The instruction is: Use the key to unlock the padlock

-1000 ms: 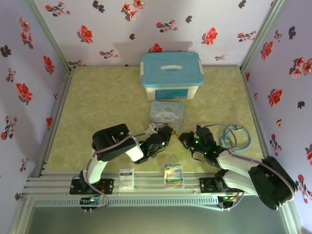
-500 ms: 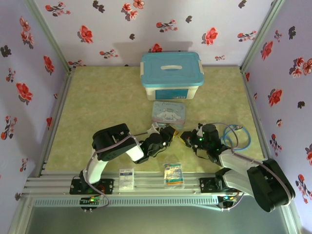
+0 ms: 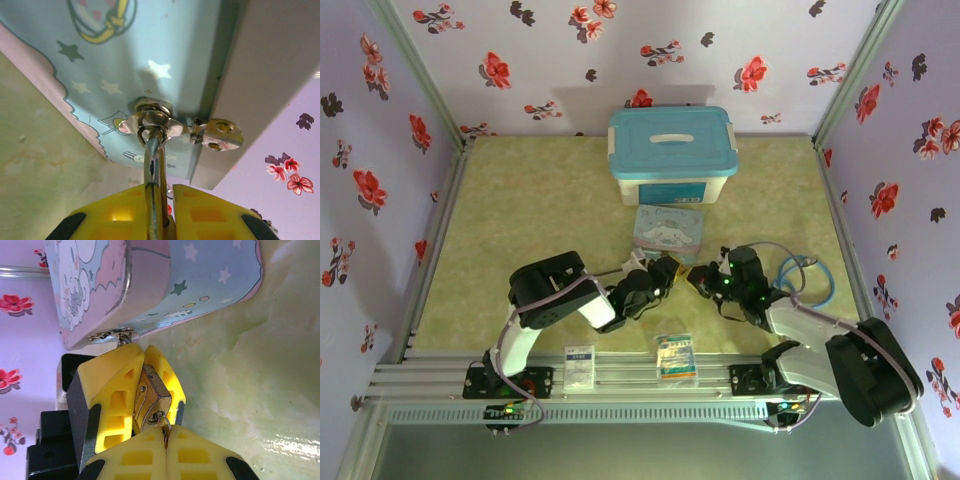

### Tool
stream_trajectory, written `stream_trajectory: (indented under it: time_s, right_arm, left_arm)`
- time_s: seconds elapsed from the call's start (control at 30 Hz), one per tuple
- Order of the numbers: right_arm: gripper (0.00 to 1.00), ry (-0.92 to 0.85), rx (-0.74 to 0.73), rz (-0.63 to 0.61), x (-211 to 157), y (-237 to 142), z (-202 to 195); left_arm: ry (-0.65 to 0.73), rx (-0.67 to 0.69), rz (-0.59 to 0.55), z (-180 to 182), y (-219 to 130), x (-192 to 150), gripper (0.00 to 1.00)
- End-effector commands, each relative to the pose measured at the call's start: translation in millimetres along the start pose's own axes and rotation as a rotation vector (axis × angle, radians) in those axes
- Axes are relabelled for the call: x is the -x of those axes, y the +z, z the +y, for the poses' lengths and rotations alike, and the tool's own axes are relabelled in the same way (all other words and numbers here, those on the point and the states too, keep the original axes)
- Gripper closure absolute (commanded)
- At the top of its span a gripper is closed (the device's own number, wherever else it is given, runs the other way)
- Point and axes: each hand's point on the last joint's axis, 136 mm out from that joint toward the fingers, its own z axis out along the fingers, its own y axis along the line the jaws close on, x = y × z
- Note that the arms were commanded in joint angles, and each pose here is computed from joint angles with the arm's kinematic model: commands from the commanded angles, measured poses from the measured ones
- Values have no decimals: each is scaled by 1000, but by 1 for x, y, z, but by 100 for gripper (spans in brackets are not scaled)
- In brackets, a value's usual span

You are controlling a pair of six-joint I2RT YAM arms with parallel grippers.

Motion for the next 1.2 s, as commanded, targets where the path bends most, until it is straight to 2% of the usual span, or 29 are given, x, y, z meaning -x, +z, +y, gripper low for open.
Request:
stream_trajectory:
  time_s: [0.0,0.07,0.17,0.27,0.4,0.5,0.57,0.63,0.7,0.83,0.97,1.17]
  right_arm:
    - [100,-56,225,-57,19,4,58]
    - [100,50,334,-41,21,5,64]
    - [100,107,417,-20,20,8,70]
    - [100,119,398,-12,19,13,62]
    - [100,54,303,0,14,22,47]
    - [84,-39,155,14,6,24,28]
    - [72,-120,-16,4,5,17,3]
    - [68,-184,-199,-15,6,4,-30]
    - [63,-235,-258,-1,3,-5,-44]
    - [61,-269,-278,47,-6,-11,-54]
    - [61,-413,-299,35,-2,-19,-49]
    - [53,-631,-237,-76,5,-26,-11]
  left_arm:
    - [22,-61,187,-18,-2,-48,100]
    - [19,-55,188,-16,-4,-48,100]
    - [22,-57,185,-17,-6,-46,100]
    - [28,-64,186,-21,-7,-46,100]
    - [25,-55,187,-17,-8,-46,100]
    - [30,-44,169,-12,-9,-39,100]
    - [49,-31,140,-8,-13,-31,100]
    - [42,-15,111,-1,-16,-22,100]
    - [48,-5,98,2,-17,-16,100]
    - [48,6,86,7,-19,-12,100]
    - [53,10,85,8,-19,-11,100]
    - [46,36,99,17,-22,-7,100]
